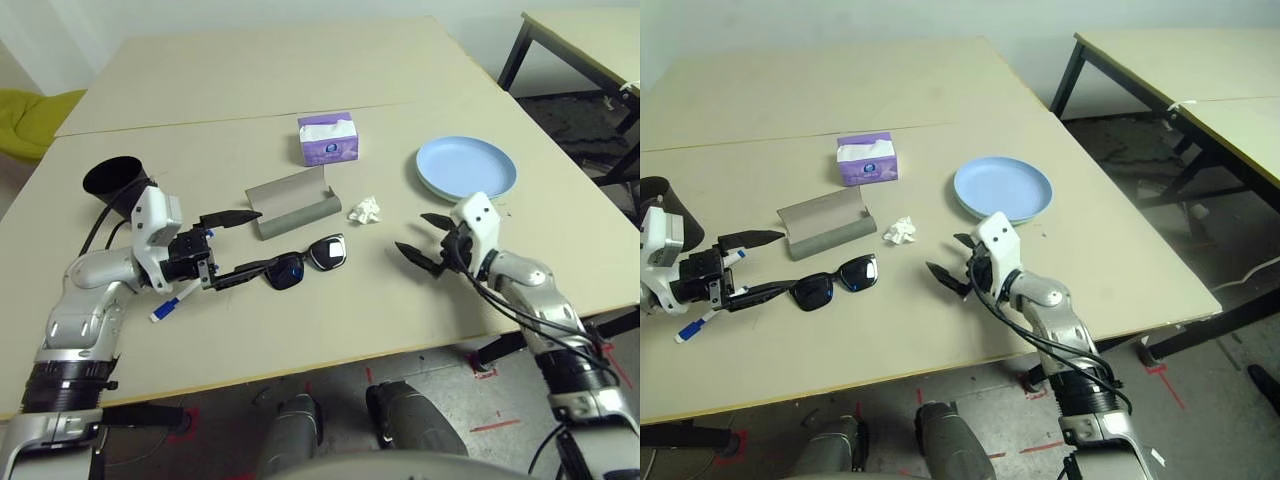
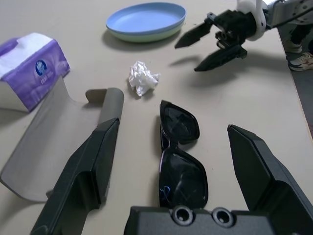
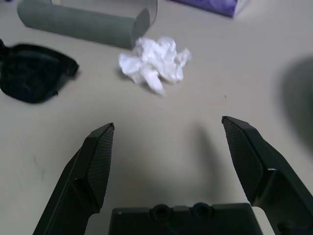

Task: Organize and tidy the items on the table.

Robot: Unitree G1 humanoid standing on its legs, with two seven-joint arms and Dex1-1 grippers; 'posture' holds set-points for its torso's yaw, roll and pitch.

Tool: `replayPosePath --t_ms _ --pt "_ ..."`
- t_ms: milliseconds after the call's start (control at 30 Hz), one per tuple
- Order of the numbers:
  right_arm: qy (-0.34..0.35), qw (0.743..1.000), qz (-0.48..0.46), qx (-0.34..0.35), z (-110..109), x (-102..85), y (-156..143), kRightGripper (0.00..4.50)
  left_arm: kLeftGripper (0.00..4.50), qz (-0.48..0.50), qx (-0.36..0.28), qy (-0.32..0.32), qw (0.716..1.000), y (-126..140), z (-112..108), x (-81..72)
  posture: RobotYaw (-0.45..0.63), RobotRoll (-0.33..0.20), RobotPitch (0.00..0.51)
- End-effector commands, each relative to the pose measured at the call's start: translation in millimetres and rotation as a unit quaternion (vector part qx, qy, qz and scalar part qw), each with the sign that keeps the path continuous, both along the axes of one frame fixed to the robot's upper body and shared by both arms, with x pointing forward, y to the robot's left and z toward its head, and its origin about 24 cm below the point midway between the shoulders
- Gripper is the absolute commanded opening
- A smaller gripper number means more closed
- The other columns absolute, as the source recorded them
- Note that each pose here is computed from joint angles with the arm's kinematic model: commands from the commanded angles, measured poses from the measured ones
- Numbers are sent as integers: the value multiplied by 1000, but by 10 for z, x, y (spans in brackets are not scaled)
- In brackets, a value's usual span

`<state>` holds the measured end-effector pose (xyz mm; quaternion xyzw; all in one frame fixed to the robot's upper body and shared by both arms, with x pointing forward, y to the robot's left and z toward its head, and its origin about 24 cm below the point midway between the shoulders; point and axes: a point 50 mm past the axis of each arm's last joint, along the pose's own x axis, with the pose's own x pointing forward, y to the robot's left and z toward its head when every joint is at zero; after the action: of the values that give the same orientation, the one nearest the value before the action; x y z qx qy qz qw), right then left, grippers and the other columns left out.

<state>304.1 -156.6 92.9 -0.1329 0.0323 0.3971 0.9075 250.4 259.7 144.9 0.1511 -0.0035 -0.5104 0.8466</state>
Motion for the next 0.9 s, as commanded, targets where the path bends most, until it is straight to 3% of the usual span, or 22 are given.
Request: replayPosePath --t_ms 33,333,900 --pt "-4 1000 8 0 -2 23 71 4487 4500 4 20 20 1000 31 -45 -28 -166 0 101" --pt "12 999 36 -13 -91 62 269 4487 4500 5 24 25 999 34 -88 -52 -163 0 101" --pt "17 999 43 -14 -94 430 606 4487 4500 2 20 16 1000 -11 -54 -56 -143 0 104"
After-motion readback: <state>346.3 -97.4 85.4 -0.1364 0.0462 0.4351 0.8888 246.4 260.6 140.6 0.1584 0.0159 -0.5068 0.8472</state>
